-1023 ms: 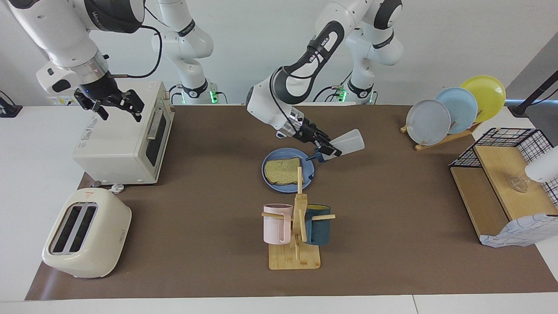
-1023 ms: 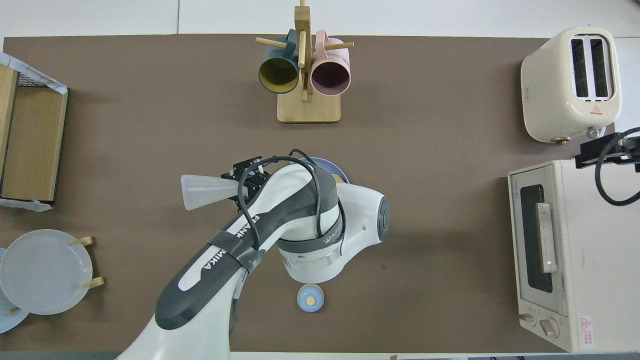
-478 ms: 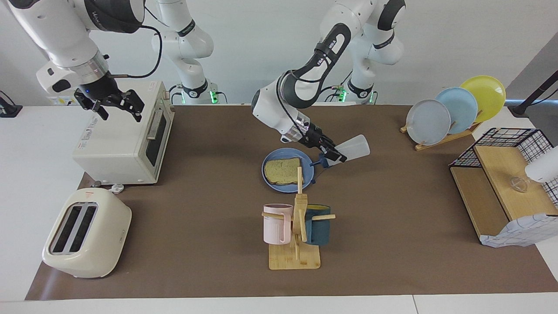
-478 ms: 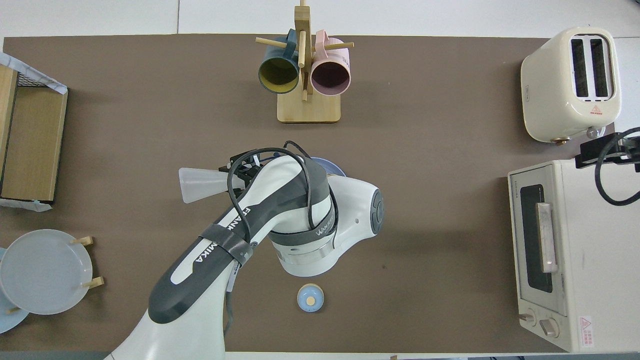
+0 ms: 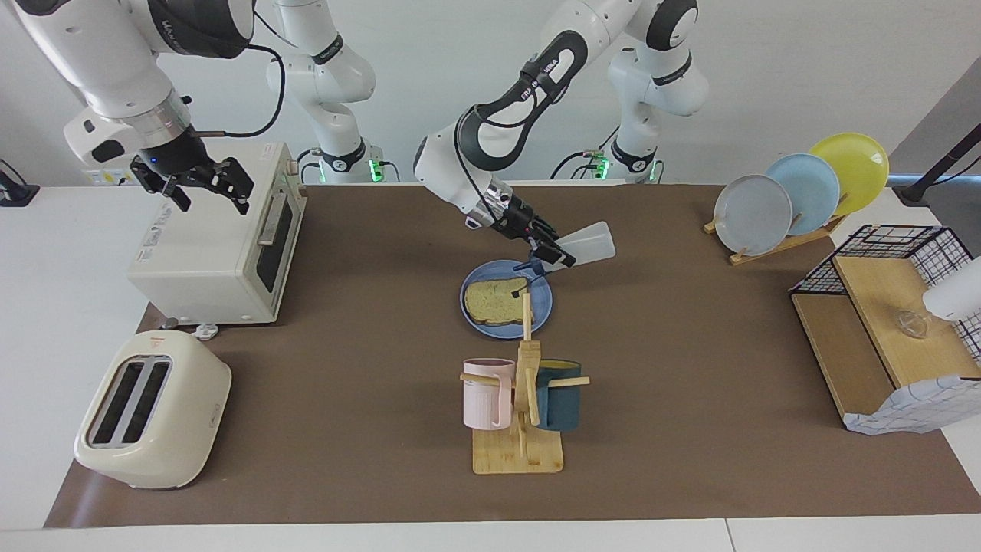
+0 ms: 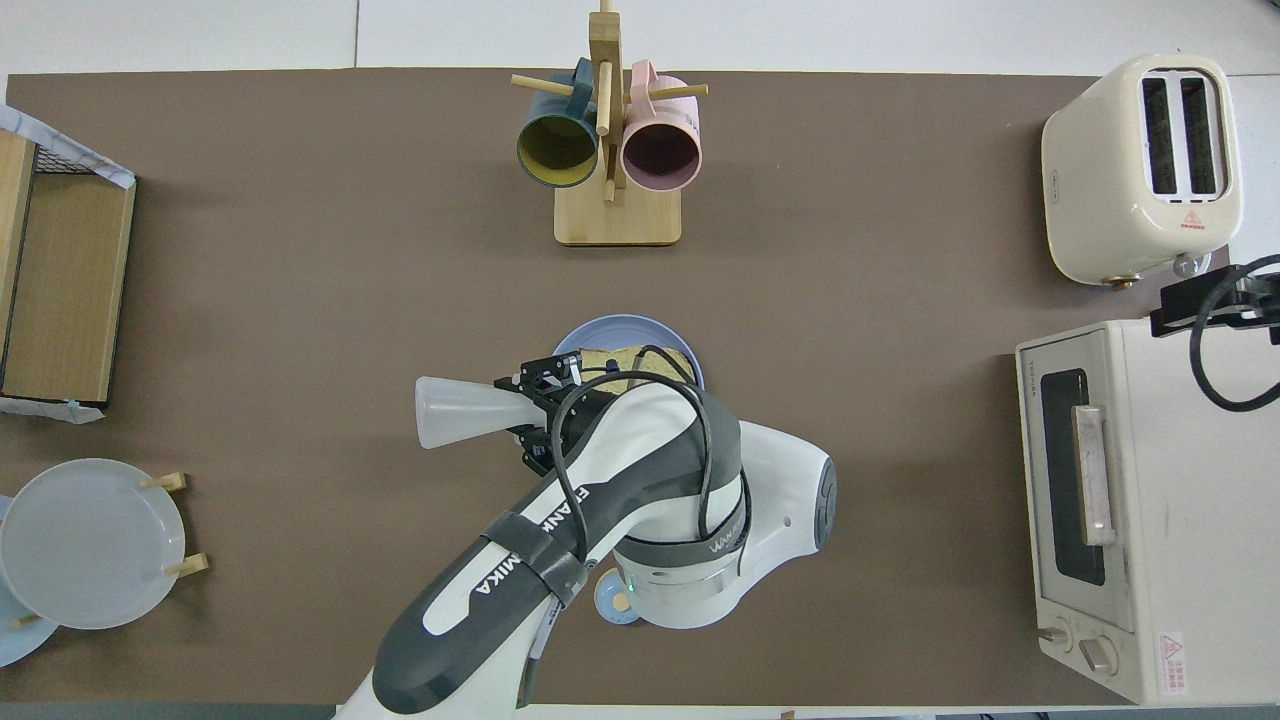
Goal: Put bread on plate and add seasoning
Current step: 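Tilt and shake the bottle over the bread with the left gripper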
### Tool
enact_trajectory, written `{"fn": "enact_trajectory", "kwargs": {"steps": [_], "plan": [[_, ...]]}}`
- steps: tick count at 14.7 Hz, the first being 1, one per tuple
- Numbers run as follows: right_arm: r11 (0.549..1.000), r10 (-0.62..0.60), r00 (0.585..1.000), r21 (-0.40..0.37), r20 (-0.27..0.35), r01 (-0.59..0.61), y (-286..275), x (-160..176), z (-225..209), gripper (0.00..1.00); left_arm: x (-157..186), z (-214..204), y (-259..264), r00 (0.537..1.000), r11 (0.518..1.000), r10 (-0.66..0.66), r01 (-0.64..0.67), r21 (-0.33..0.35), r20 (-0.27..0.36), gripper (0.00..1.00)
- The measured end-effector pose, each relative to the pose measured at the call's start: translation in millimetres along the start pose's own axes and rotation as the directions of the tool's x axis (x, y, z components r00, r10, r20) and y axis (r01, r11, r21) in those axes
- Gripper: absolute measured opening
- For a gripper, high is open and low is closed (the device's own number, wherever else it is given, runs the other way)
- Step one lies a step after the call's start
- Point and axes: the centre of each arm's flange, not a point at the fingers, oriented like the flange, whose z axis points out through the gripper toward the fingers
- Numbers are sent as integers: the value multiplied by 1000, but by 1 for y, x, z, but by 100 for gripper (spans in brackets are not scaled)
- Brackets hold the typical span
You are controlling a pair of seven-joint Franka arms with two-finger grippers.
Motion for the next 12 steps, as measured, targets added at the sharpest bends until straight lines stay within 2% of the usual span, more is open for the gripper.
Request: {"fn": "enact_trajectory", "kwargs": {"steps": [3, 8, 12], "plan": [[1000, 0, 1000, 0, 0, 0, 0, 0, 0, 100, -3, 8, -8, 1000, 1000, -15, 16, -11, 8, 41], [1000, 0, 1000, 0, 0, 0, 0, 0, 0, 100, -21, 56, -51, 995, 995, -89, 91, -47, 34, 41], [1000, 0, 1000, 0, 0, 0, 0, 0, 0, 100, -20, 56, -51, 996, 995, -88, 89, -46, 25, 41]]}}
